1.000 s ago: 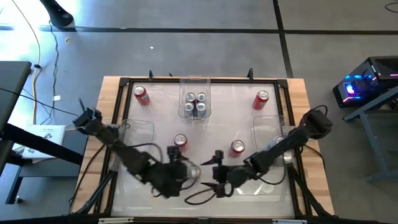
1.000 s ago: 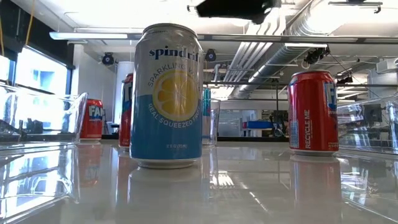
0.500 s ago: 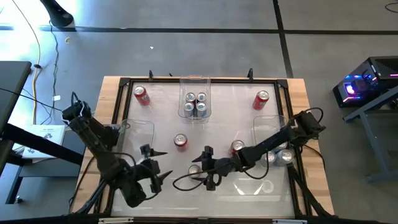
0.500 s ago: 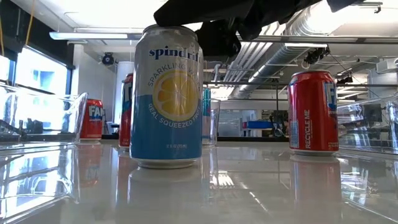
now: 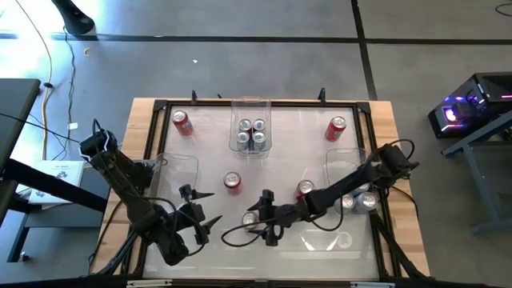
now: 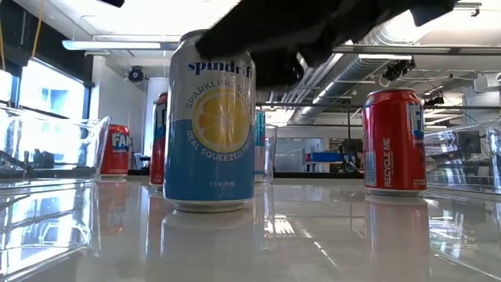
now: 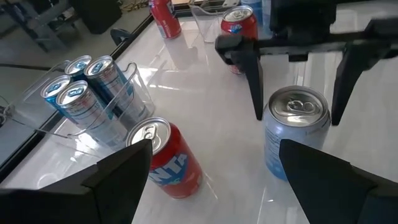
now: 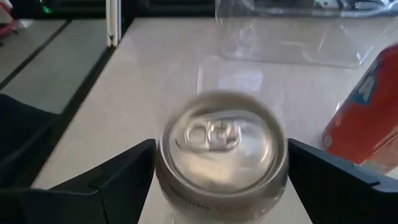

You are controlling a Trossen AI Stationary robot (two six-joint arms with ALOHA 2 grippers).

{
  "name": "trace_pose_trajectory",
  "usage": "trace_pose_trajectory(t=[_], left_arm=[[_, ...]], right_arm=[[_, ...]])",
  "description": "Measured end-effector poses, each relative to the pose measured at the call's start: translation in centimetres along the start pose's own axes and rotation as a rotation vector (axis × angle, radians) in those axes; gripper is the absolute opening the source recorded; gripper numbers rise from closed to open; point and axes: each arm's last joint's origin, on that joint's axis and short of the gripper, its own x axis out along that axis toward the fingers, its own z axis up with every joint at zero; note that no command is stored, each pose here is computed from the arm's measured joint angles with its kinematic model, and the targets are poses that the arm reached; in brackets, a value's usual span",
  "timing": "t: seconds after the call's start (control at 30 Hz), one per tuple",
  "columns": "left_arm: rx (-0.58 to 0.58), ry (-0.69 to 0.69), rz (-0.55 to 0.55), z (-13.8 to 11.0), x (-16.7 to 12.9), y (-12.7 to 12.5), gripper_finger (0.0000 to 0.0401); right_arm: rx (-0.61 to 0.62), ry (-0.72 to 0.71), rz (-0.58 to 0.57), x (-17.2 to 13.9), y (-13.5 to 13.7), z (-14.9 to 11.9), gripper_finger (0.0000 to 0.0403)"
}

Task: Sort soda cans
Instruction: Put the blue white soda can into the bottom right transparent bin

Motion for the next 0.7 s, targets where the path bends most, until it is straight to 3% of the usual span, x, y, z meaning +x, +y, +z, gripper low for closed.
trace_pose_trajectory(t=[0.4,0.7], left_arm=[[-0.02,-0.004,-0.006,0.07,0.0,-0.09,0.0346],[-0.027,-0.005,-0.007,0.12,0.04,-0.12,0.0346]], right_arm=[[0.008,0.001,-0.008,0.65,-0.14,-0.56,0.034],[0.038,0.014,-0.02,0.65,-0.17,-0.67,0.0295]])
